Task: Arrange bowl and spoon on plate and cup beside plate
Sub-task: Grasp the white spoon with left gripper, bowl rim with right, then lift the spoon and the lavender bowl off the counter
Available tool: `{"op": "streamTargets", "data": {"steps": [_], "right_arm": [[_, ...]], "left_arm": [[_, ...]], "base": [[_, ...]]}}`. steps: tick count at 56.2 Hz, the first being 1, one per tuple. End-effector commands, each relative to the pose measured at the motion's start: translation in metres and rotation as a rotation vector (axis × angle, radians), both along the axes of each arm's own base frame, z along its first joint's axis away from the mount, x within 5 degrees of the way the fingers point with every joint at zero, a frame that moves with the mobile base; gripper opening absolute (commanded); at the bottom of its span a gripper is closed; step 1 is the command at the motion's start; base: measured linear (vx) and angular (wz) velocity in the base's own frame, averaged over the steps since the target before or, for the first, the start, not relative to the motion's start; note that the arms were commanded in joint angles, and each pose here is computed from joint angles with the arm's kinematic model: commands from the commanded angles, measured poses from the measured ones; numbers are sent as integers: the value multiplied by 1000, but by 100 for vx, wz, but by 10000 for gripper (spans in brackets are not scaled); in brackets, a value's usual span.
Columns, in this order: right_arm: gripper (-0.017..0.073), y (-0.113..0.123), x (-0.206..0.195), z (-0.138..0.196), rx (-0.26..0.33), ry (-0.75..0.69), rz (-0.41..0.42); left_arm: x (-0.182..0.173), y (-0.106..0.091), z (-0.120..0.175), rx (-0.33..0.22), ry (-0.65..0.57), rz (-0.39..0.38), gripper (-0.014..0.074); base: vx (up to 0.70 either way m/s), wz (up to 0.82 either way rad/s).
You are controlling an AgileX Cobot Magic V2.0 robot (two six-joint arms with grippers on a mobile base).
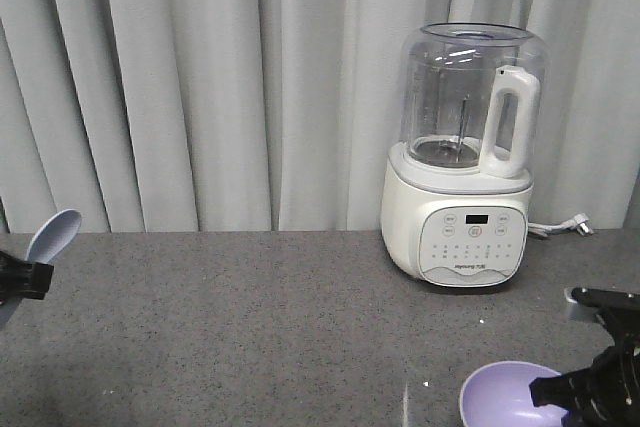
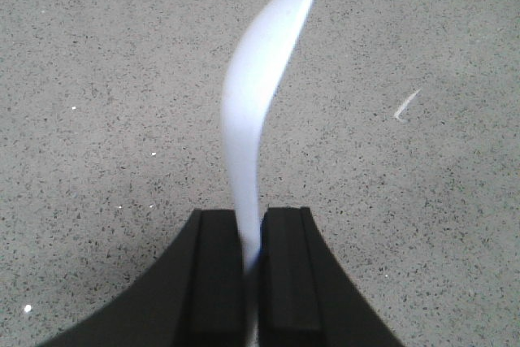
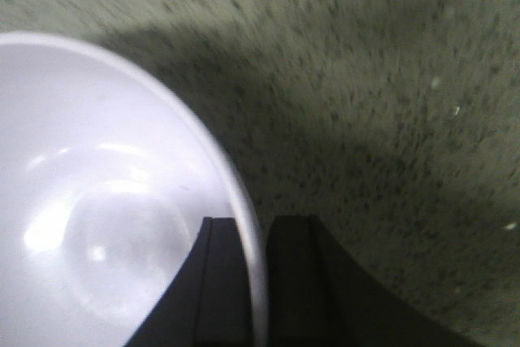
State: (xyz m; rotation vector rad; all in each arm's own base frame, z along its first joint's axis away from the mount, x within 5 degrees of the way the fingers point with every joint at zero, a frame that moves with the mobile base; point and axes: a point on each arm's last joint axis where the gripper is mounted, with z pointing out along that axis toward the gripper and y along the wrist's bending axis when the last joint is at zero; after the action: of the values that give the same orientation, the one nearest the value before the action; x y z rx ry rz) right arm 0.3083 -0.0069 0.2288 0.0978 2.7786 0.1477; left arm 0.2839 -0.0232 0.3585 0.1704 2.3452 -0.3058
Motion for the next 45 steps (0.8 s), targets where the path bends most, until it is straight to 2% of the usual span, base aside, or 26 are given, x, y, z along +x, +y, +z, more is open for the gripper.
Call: {"op": "streamTargets", "data": {"steps": [1, 9, 19, 28, 38, 45], "right_arm": [[-14, -4, 5, 22, -60, -97, 36], [-11, -2, -1, 59, -82, -237, 64], [-10, 14, -32, 129, -118, -567, 162], [-8, 22, -72, 180, -129, -840, 207], [-8, 27, -105, 204, -101, -989, 250], [-8, 29, -124, 195, -103, -1084, 271]], "left_arm": [[-4, -1, 22, -25, -112, 22, 0], [-4, 0, 23, -22, -120, 24, 0], [-7, 0, 28, -17, -152, 24, 0], [-30, 1, 54, 27, -292, 2, 0], [-68, 1, 76, 53, -416, -5, 0], [-102, 4, 73, 58, -521, 31, 0]], "base": [[0, 0], [0, 0], [0, 0], [0, 0], [0, 0], [0, 0]]}}
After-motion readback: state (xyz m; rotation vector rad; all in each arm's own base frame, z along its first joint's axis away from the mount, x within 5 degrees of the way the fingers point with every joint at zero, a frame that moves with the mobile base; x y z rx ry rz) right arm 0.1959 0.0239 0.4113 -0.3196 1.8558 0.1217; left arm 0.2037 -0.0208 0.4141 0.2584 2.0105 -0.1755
